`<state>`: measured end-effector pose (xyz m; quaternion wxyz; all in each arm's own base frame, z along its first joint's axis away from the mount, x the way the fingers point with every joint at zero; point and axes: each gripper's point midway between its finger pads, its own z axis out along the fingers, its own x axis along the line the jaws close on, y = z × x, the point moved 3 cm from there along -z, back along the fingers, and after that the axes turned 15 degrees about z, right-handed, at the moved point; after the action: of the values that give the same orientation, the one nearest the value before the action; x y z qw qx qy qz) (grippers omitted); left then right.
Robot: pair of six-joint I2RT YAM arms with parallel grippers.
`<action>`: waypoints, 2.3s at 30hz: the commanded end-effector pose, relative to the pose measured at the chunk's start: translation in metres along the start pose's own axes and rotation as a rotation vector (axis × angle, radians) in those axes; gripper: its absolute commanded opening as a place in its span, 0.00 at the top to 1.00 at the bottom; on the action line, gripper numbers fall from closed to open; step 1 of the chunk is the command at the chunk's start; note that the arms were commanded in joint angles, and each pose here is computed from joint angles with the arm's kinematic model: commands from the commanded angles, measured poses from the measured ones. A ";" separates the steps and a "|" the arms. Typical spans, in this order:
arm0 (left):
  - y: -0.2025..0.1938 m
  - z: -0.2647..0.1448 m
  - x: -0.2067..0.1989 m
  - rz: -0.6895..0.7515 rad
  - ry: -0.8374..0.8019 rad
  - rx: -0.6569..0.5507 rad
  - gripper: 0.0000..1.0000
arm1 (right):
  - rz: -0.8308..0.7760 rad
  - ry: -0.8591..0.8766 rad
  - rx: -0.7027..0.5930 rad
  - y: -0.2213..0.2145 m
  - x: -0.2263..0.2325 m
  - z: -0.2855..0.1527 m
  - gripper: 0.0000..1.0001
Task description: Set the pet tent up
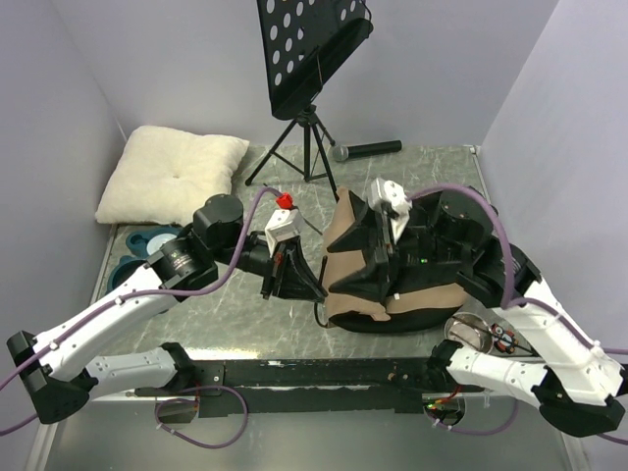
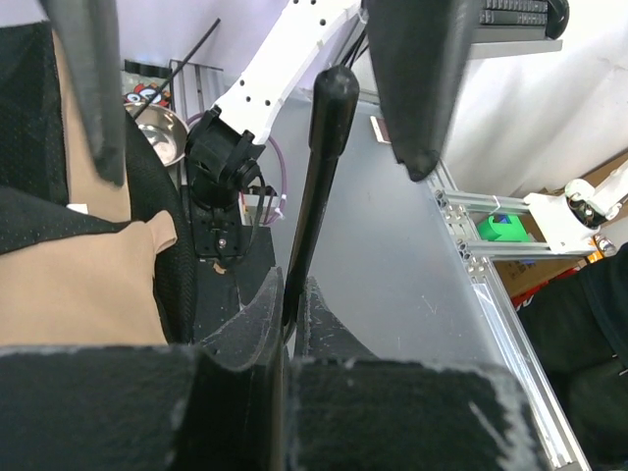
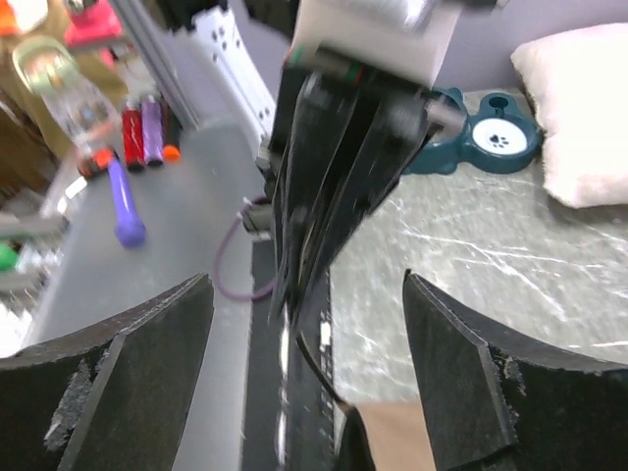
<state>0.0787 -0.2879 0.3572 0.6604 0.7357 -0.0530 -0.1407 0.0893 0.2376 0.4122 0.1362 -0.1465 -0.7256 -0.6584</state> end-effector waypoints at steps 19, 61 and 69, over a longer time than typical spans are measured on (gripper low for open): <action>-0.004 -0.005 0.006 -0.012 0.072 -0.040 0.83 | 0.126 0.053 -0.108 0.029 0.007 0.009 1.00; 0.029 0.005 0.013 0.034 0.036 -0.308 0.99 | 0.081 -0.088 -0.052 0.020 -0.019 -0.019 0.15; 0.017 0.005 0.019 0.020 0.054 -0.257 0.99 | 0.398 -0.339 0.024 -0.018 -0.090 -0.072 0.03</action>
<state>0.0919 -0.2972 0.3829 0.7762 0.6201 -0.0481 -0.1030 0.1613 0.1813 0.3987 0.0965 -0.3280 -0.6944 -0.6332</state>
